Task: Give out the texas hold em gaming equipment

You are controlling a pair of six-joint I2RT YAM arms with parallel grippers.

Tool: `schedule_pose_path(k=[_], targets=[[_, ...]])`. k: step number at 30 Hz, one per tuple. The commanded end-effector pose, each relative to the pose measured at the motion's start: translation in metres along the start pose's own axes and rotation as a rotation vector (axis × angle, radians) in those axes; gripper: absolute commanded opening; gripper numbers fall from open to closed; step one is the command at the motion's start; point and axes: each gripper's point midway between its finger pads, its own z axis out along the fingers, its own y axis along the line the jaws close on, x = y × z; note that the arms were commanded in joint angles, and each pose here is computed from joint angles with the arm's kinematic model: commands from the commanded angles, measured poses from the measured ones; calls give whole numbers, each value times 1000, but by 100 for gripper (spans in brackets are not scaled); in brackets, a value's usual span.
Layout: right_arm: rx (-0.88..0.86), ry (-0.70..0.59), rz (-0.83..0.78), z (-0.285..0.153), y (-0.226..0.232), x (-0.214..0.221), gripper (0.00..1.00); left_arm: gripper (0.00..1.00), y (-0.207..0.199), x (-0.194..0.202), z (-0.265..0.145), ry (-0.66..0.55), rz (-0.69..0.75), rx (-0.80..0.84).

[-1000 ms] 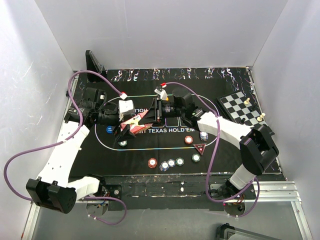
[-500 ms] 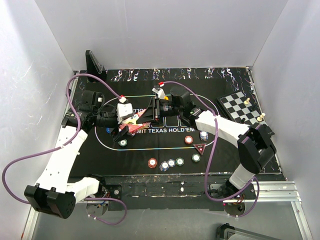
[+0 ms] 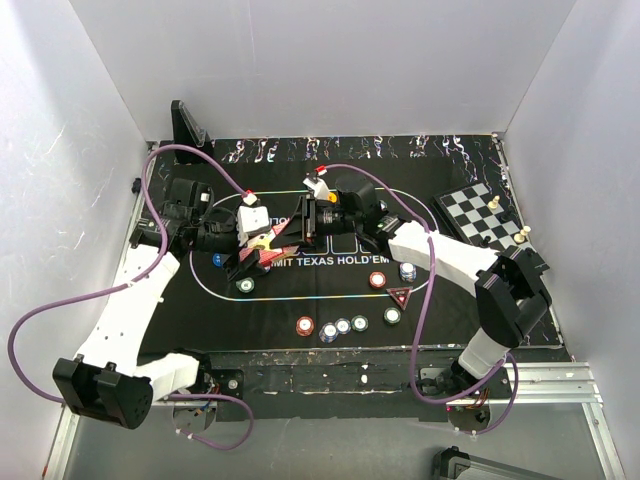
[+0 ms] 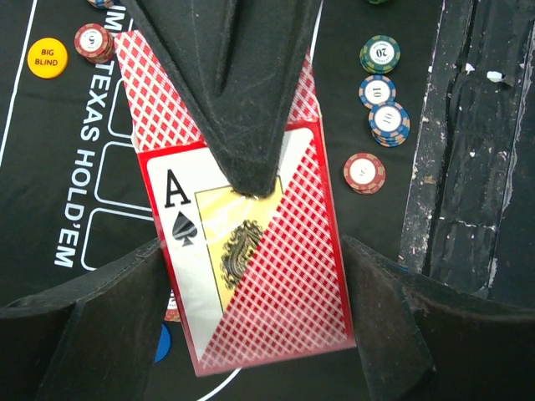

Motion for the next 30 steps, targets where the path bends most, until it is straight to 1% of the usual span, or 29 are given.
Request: schedule_pose_path(k=[1,4,6,12,19,26,28,30], targets=[[-88,-26,-108,0,46,-6,11,80,1,-4,-2,-27,35,-27],[-73,-30,-106,3,44,-5,11,83,0,-6,-2,-36,30,-34],[-57,-37,-112,3,44,-5,10,83,-1,-6,-2,-37,27,-31],[-11,-46,-113,5,36,-4,9,77,-1,-6,-7,-34,53,-57],[11,-53,-102,3,31,-3,9,78,-6,-3,-10,-24,52,-62],[6,-59,-109,2,35,-4,9,85,-7,8,-3,11,13,-30],[5,-58,-109,2,36,-4,9,94,-5,10,-1,14,15,-34],[1,-58,-106,3,35,-4,8,95,-1,12,1,20,19,-42]])
